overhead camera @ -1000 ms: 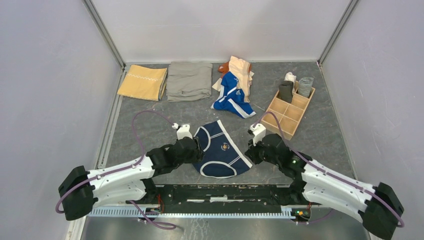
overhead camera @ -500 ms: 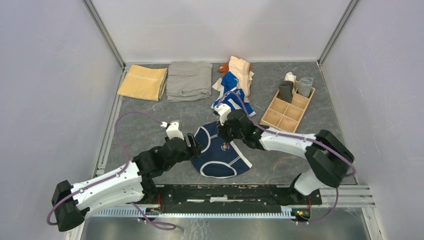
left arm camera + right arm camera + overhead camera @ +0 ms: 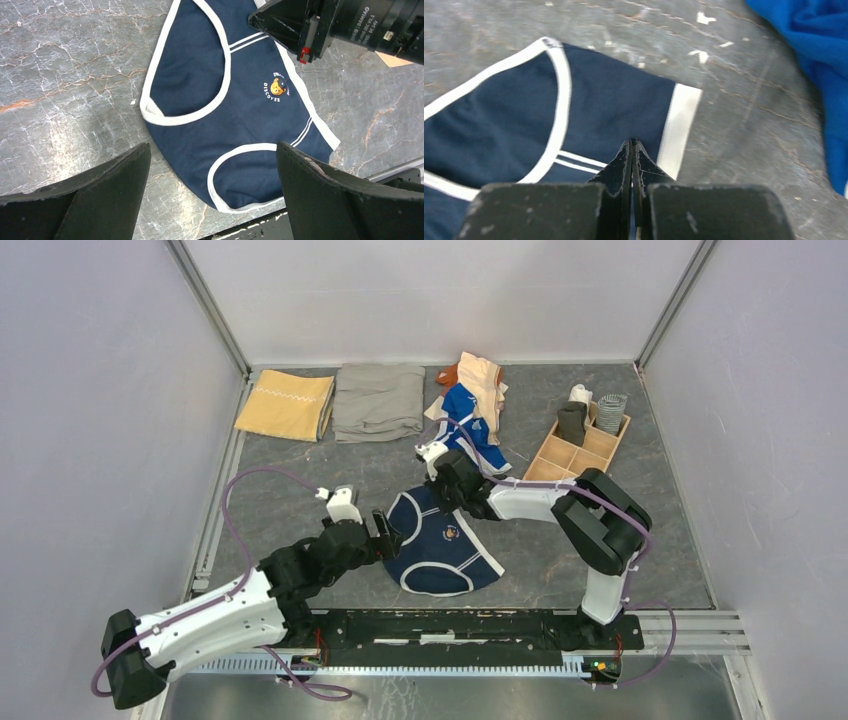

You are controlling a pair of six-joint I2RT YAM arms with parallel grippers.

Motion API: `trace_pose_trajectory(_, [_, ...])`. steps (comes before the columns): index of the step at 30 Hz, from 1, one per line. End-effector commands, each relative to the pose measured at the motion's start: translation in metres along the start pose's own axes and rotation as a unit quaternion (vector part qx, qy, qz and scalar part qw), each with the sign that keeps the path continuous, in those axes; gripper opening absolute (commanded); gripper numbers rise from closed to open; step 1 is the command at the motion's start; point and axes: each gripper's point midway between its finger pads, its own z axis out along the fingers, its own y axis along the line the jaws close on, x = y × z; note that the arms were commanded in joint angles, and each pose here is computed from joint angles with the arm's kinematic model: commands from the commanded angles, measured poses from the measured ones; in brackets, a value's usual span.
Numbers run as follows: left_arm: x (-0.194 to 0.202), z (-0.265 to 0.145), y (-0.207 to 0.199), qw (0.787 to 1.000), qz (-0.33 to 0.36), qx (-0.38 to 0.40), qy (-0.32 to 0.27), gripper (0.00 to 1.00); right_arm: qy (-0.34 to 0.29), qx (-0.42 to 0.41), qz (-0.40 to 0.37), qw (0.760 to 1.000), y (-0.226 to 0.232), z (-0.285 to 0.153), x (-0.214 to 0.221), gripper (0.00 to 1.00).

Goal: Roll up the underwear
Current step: Flatten out the underwear at the center of the board.

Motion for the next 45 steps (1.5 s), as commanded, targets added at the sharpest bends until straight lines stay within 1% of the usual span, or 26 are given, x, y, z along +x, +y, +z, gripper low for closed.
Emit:
trace_pose_trajectory(1, [-0.010, -0.003, 0.000, 1.000, -0.023, -0.001, -0.021, 1.00, -0.003, 0.068, 0.042, 0.997, -0.041, 0.003, -0.004, 0.00])
trace_pose_trajectory(4, [-0.016, -0.006, 0.001, 0.999, -0.035, 0.003, -0.037, 1.00, 0.001, 0.097, 0.081, 0.992, -0.064, -0.002, 0.009, 0.00])
trace_pose_trajectory(8, [-0.023, -0.012, 0.001, 0.997, -0.048, 0.014, -0.054, 1.00, -0.002, 0.114, 0.104, 0.988, -0.081, -0.013, 0.021, 0.00])
trace_pose_trajectory(10, [-0.026, -0.014, 0.002, 0.997, -0.052, 0.017, -0.062, 1.00, -0.019, 0.101, 0.098, 0.990, -0.078, -0.019, 0.014, 0.03])
trace_pose_trajectory(13, [-0.029, -0.017, -0.012, 0.996, -0.014, 0.055, -0.062, 1.00, -0.071, 0.054, 0.077, 0.993, -0.064, -0.039, -0.012, 0.09])
trace_pose_trajectory(15, [-0.027, -0.016, -0.023, 0.996, 0.010, 0.077, -0.052, 1.00, -0.108, 0.049, 0.056, 0.991, -0.062, -0.063, -0.030, 0.13])
trace_pose_trajectory(17, [-0.022, -0.012, -0.033, 0.994, 0.030, 0.097, -0.039, 1.00, -0.139, 0.062, 0.040, 0.988, -0.066, -0.091, -0.044, 0.19])
trace_pose_trajectory(19, [-0.016, -0.008, -0.049, 0.990, 0.050, 0.131, -0.028, 1.00, -0.164, 0.089, 0.033, 0.982, -0.075, -0.121, -0.048, 0.25])
trace_pose_trajectory(22, [-0.004, -0.002, -0.069, 0.982, 0.077, 0.170, -0.006, 0.98, -0.179, 0.108, 0.015, 0.978, -0.084, -0.153, -0.041, 0.42])
trace_pose_trajectory(23, [0.000, -0.001, -0.076, 0.979, 0.086, 0.182, -0.001, 0.97, -0.177, 0.100, 0.007, 0.979, -0.082, -0.160, -0.034, 0.47])
trace_pose_trajectory(25, [0.011, -0.002, -0.089, 0.973, 0.105, 0.205, 0.009, 0.96, -0.173, 0.080, -0.013, 0.982, -0.076, -0.170, -0.021, 0.55])
trace_pose_trajectory(26, [0.016, -0.004, -0.096, 0.969, 0.114, 0.218, 0.012, 0.96, -0.178, 0.068, -0.018, 0.981, -0.071, -0.175, -0.015, 0.58])
trace_pose_trajectory(28, [0.028, -0.008, -0.110, 0.961, 0.131, 0.243, 0.016, 0.95, -0.182, 0.051, -0.021, 0.982, -0.065, -0.185, -0.001, 0.60])
trace_pose_trajectory(30, [0.045, -0.008, -0.118, 0.954, 0.156, 0.257, 0.020, 0.95, -0.191, 0.049, -0.021, 0.980, -0.063, -0.195, 0.005, 0.63])
trace_pose_trajectory(32, [0.062, -0.011, -0.124, 0.942, 0.190, 0.274, 0.016, 0.96, -0.200, 0.049, -0.038, 0.978, -0.063, -0.205, 0.007, 0.64])
trace_pose_trajectory(33, [0.066, -0.010, -0.126, 0.938, 0.200, 0.282, 0.008, 0.96, -0.209, 0.055, -0.040, 0.976, -0.064, -0.211, 0.006, 0.62])
trace_pose_trajectory(34, [0.075, -0.014, -0.130, 0.925, 0.226, 0.305, 0.001, 0.95, -0.219, 0.060, -0.039, 0.973, -0.066, -0.216, 0.005, 0.60])
trace_pose_trajectory(36, [0.087, -0.018, -0.137, 0.904, 0.259, 0.340, -0.011, 0.93, -0.251, 0.069, -0.036, 0.965, -0.068, -0.229, -0.001, 0.60])
trace_pose_trajectory(37, [0.090, -0.018, -0.138, 0.897, 0.272, 0.349, -0.015, 0.92, -0.270, 0.067, -0.036, 0.960, -0.067, -0.235, -0.005, 0.62])
trace_pose_trajectory(39, [0.095, -0.015, -0.136, 0.886, 0.302, 0.351, -0.015, 0.89, -0.288, 0.047, -0.052, 0.955, -0.059, -0.243, -0.011, 0.65])
trace_pose_trajectory(41, [0.098, -0.013, -0.132, 0.874, 0.333, 0.353, -0.018, 0.87, -0.292, 0.030, -0.077, 0.953, -0.052, -0.248, -0.014, 0.68])
trace_pose_trajectory(45, [0.103, -0.013, -0.127, 0.844, 0.393, 0.364, -0.029, 0.81, -0.288, 0.049, -0.074, 0.954, -0.058, -0.262, -0.021, 0.68])
